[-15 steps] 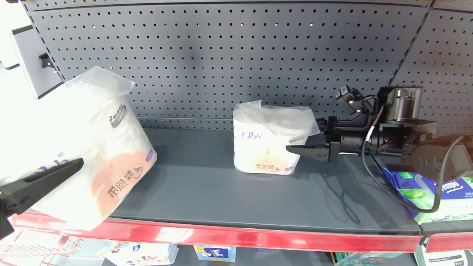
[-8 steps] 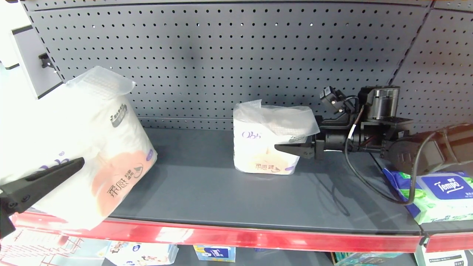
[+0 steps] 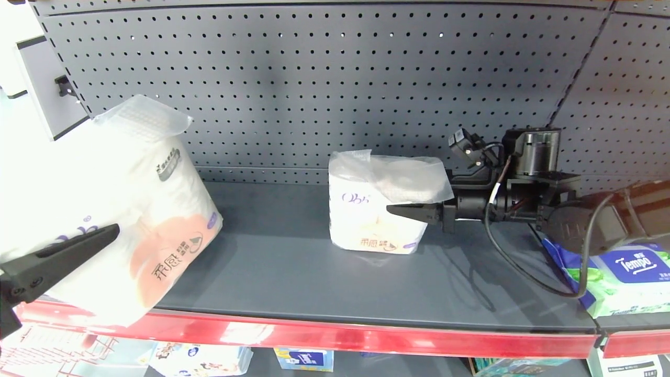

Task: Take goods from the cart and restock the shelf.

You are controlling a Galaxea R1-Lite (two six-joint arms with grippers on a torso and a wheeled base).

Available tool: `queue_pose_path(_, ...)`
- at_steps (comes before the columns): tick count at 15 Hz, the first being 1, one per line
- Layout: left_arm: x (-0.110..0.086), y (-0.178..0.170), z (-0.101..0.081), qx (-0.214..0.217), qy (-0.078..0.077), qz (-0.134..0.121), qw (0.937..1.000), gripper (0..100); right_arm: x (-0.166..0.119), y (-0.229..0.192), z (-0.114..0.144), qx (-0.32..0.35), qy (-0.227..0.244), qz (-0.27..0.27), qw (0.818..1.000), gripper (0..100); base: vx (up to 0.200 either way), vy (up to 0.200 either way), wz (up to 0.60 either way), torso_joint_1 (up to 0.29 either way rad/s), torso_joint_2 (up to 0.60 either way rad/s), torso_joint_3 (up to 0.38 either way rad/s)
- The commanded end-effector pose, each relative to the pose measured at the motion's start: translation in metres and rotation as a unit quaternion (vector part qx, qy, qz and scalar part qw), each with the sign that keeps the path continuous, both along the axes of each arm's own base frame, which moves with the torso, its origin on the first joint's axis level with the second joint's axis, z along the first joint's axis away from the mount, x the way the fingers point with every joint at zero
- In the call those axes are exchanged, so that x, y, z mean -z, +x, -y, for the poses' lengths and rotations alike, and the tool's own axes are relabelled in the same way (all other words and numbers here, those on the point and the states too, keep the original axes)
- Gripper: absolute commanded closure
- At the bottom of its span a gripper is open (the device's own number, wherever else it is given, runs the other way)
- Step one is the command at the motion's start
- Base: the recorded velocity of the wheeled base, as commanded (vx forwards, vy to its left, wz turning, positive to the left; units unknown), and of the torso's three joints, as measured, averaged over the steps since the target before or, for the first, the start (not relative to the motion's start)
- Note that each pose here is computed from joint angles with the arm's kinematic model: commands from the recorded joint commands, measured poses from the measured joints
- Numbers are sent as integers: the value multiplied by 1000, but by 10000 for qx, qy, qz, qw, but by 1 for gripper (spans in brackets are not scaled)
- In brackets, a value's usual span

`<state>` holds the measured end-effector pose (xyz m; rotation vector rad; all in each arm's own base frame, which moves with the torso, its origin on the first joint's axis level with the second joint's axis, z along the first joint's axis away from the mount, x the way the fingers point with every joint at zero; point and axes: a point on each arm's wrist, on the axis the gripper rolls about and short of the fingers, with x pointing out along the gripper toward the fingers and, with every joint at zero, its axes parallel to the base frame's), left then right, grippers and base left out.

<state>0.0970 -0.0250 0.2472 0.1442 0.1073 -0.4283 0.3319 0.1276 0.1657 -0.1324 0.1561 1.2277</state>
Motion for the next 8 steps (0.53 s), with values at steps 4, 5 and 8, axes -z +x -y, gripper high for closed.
queue_pose_path(4,-2,0,0,33,-18,30,10000,100,2,-72,7,-35,-203,-274,9994,100,0,0,0,0,0,0)
queue_pose_path(5,-2,-1,0,33,-20,38,10000,100,4,-84,9,-68,-229,-315,9992,100,0,0,0,0,0,0)
queue_pose_path(8,-2,-1,0,33,-23,53,10000,100,4,-99,9,-96,-268,-323,9991,100,0,0,0,0,0,0)
